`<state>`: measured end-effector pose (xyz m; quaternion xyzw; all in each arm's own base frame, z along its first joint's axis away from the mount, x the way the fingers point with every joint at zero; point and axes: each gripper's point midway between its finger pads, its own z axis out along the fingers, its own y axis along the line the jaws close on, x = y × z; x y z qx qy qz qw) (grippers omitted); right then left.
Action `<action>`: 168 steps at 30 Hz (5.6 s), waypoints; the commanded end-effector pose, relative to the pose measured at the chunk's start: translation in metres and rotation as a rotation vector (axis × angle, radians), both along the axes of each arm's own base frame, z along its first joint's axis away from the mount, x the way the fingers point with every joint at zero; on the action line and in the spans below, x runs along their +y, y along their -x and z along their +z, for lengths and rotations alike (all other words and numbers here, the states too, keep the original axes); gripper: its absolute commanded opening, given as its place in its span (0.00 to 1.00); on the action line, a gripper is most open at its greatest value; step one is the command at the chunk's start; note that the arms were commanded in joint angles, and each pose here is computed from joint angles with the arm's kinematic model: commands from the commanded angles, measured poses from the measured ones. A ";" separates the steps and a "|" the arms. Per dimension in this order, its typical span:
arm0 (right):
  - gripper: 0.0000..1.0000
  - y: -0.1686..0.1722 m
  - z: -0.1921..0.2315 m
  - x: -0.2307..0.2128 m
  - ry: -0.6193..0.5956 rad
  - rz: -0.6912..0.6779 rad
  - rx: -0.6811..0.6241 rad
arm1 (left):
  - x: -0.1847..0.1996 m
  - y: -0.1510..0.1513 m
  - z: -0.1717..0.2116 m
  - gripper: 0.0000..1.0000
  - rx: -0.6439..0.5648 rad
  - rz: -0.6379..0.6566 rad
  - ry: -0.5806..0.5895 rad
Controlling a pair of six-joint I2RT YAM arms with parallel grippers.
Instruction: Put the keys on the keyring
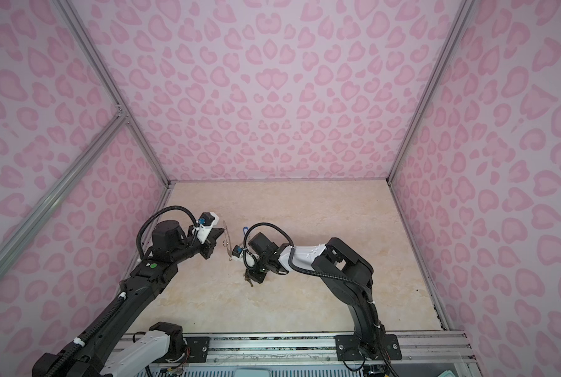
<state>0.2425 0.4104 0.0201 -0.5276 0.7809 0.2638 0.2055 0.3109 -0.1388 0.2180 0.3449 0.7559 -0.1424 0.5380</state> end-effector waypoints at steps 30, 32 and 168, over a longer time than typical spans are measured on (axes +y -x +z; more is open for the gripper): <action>0.01 0.015 0.005 -0.012 0.004 0.083 -0.059 | -0.003 0.001 0.007 0.03 -0.046 -0.022 0.004; 0.01 0.016 0.007 -0.010 -0.009 0.089 -0.062 | -0.003 0.001 0.007 0.03 -0.046 -0.023 0.004; 0.44 -0.188 0.045 -0.121 0.106 -0.595 -0.018 | -0.049 0.014 -0.009 0.03 -0.035 -0.124 -0.087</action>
